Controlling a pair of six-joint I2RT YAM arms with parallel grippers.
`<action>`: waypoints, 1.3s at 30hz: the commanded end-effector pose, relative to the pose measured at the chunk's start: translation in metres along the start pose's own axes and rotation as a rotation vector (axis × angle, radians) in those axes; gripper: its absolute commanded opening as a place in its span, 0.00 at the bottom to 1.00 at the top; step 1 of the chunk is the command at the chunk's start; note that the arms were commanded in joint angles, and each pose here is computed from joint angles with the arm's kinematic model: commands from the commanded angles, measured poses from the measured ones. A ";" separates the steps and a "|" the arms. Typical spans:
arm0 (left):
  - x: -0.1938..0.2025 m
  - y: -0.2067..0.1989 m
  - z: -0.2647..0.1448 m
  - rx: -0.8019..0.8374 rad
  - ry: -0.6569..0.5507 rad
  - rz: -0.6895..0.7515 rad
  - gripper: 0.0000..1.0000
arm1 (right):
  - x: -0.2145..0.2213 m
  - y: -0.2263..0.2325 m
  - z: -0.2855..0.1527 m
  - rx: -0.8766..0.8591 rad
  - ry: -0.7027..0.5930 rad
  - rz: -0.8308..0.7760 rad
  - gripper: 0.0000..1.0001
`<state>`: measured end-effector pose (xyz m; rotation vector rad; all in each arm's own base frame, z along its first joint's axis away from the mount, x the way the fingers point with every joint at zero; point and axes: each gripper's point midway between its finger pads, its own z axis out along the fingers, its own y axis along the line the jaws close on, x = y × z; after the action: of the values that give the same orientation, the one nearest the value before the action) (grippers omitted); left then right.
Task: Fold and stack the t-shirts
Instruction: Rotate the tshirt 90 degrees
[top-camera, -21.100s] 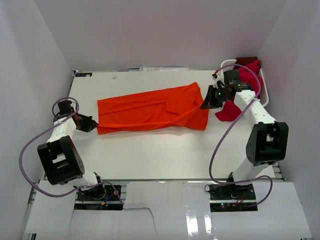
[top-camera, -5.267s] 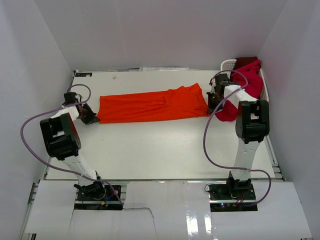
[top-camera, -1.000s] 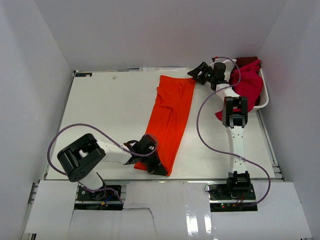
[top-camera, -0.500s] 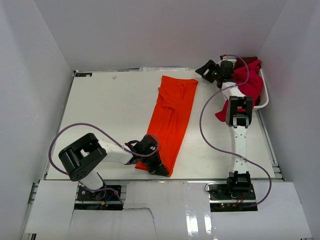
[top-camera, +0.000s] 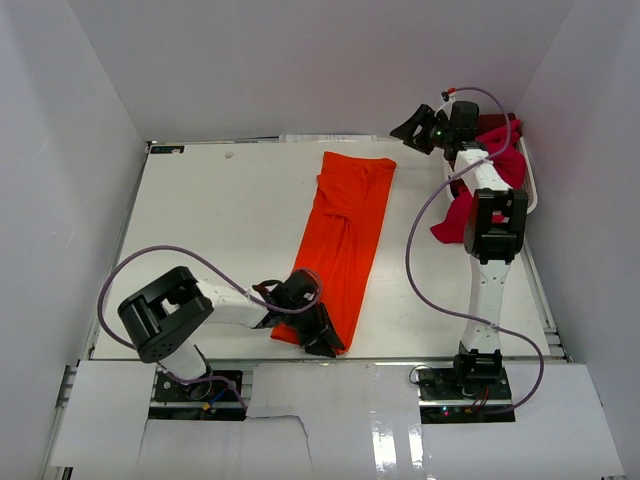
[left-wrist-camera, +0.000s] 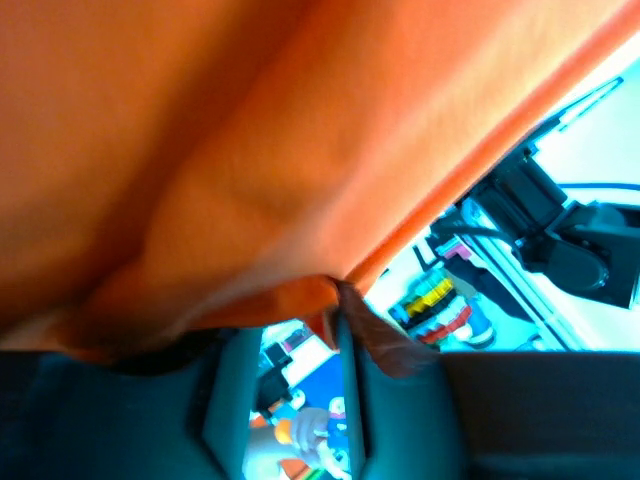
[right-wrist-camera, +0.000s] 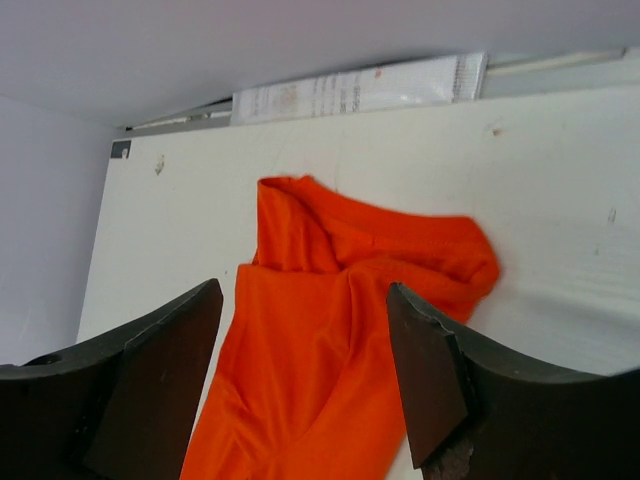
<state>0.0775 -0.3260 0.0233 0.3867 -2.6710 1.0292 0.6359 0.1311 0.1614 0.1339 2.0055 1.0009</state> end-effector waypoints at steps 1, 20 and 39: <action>0.004 0.017 -0.004 -0.042 -0.020 -0.019 0.48 | 0.033 -0.002 -0.018 0.022 0.110 0.023 0.73; -0.069 -0.019 -0.112 0.159 -0.243 0.048 0.64 | 0.092 -0.034 -0.025 0.074 0.236 0.097 0.70; -0.167 0.029 -0.106 -0.068 -0.294 0.123 0.61 | 0.134 -0.068 -0.009 0.089 0.301 0.183 0.64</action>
<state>0.2440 -0.2180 0.0323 0.4221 -2.9729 1.0370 0.5629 0.1375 0.0456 0.2228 2.3340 1.0855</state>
